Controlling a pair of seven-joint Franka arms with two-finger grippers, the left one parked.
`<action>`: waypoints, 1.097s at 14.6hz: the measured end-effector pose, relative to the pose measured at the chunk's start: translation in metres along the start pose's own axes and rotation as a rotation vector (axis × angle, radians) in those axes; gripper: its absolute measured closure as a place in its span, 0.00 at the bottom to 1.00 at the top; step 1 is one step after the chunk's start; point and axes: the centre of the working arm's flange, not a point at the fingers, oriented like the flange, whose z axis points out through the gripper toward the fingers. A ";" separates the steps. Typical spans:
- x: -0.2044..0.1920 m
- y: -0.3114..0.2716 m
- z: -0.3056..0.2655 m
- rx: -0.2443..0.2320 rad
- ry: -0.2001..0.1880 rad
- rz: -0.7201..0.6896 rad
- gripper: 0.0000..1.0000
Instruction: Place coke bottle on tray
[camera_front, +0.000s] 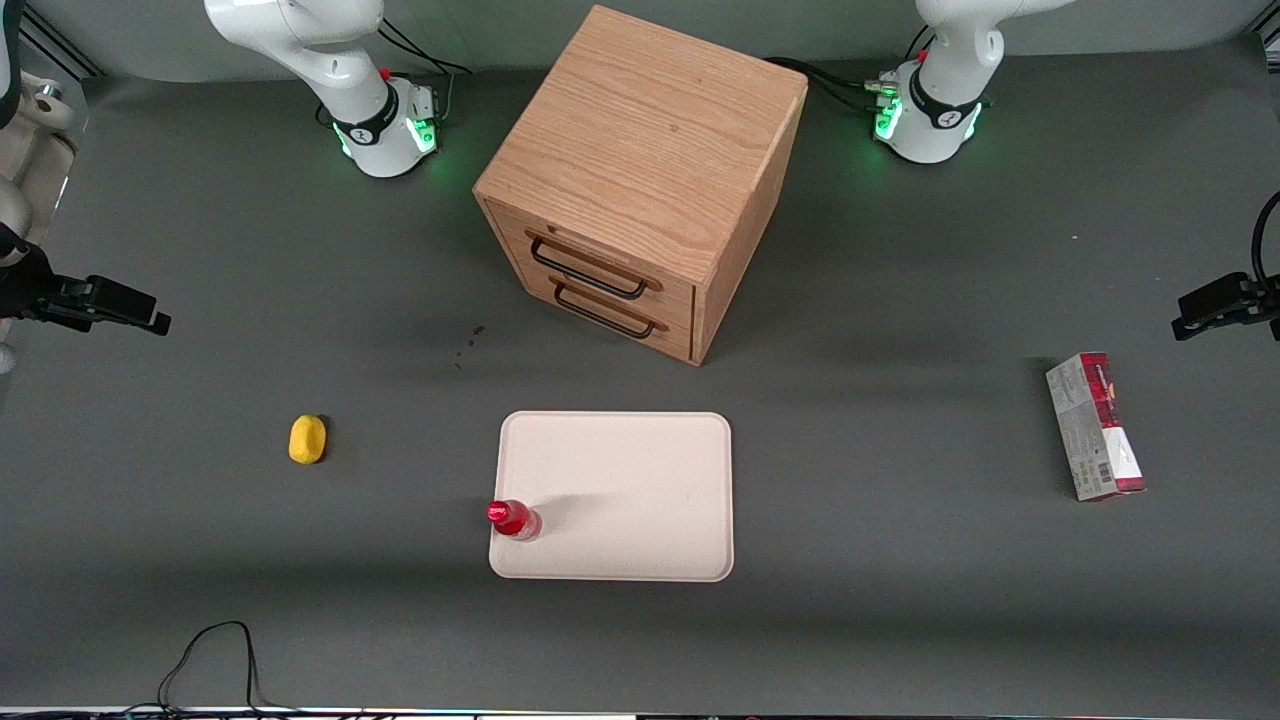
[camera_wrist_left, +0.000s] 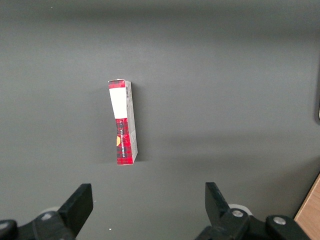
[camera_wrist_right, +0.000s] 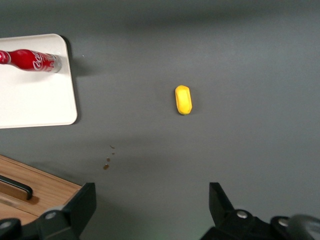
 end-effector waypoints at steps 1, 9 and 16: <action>0.000 -0.001 0.000 -0.004 0.000 -0.007 0.00; 0.000 -0.006 0.002 -0.026 -0.003 -0.024 0.00; 0.000 -0.004 0.004 -0.036 -0.007 -0.022 0.00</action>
